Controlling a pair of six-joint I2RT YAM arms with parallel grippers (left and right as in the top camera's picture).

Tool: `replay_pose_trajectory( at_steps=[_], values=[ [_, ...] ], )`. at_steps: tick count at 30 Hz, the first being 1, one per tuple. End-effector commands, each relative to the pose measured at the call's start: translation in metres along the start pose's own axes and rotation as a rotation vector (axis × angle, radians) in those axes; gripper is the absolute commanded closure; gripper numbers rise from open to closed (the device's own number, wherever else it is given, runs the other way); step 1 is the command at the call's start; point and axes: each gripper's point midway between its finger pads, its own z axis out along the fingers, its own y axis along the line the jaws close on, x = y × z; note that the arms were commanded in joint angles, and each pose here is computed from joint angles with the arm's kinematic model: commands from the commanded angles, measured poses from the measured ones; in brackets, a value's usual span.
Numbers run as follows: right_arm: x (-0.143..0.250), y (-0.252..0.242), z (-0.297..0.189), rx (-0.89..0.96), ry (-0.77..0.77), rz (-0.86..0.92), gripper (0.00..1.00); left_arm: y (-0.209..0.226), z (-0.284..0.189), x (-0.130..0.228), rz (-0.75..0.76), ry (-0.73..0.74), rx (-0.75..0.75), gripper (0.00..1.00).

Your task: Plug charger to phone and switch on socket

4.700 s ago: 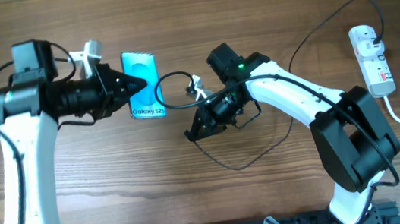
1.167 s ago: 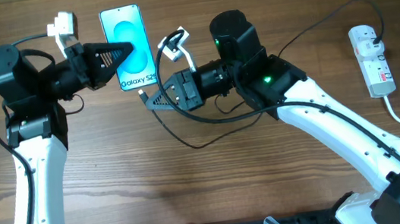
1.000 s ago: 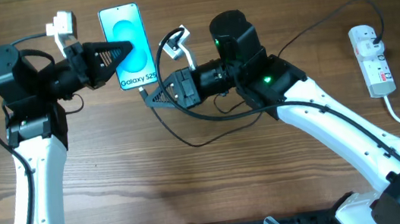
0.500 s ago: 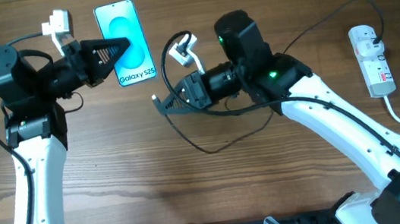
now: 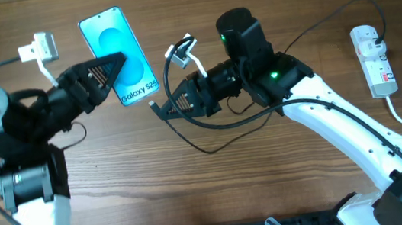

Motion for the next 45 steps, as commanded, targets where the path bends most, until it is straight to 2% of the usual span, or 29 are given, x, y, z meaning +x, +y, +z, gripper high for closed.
replay_pose_trajectory(
  at_steps=[1, 4, 8, 13, 19, 37, 41, 45],
  values=[
    [-0.002, 0.026, -0.003, -0.092, 0.022, -0.078, 0.96, 0.019, -0.007, -0.007, -0.086, -0.104, -0.12, 0.96],
    [-0.007, 0.031, -0.003, -0.106, 0.016, -0.094, 0.96, 0.035, -0.006, -0.007, -0.168, -0.112, -0.165, 0.96],
    [-0.007, 0.031, -0.003, -0.104, 0.015, -0.079, 0.96, 0.026, -0.005, -0.018, -0.203, -0.143, -0.121, 0.96],
    [-0.028, 0.043, -0.005, -0.109, -0.039, -0.093, 0.96, 0.024, -0.005, -0.019, -0.287, -0.152, -0.109, 0.96],
    [-0.044, 0.043, -0.006, -0.078, -0.108, -0.056, 0.96, -0.006, -0.004, -0.03, -0.244, -0.157, -0.002, 0.96],
    [-0.056, 0.043, -0.007, -0.065, -0.16, -0.003, 0.96, -0.012, -0.003, -0.024, -0.257, -0.114, 0.022, 0.96],
    [-0.061, 0.039, -0.007, -0.056, -0.186, 0.068, 0.96, -0.013, -0.003, -0.02, -0.246, -0.094, 0.029, 0.96],
    [-0.071, 0.046, -0.01, -0.069, -0.226, 0.062, 0.96, -0.017, -0.002, -0.013, -0.191, -0.052, 0.044, 0.96]
  ],
)
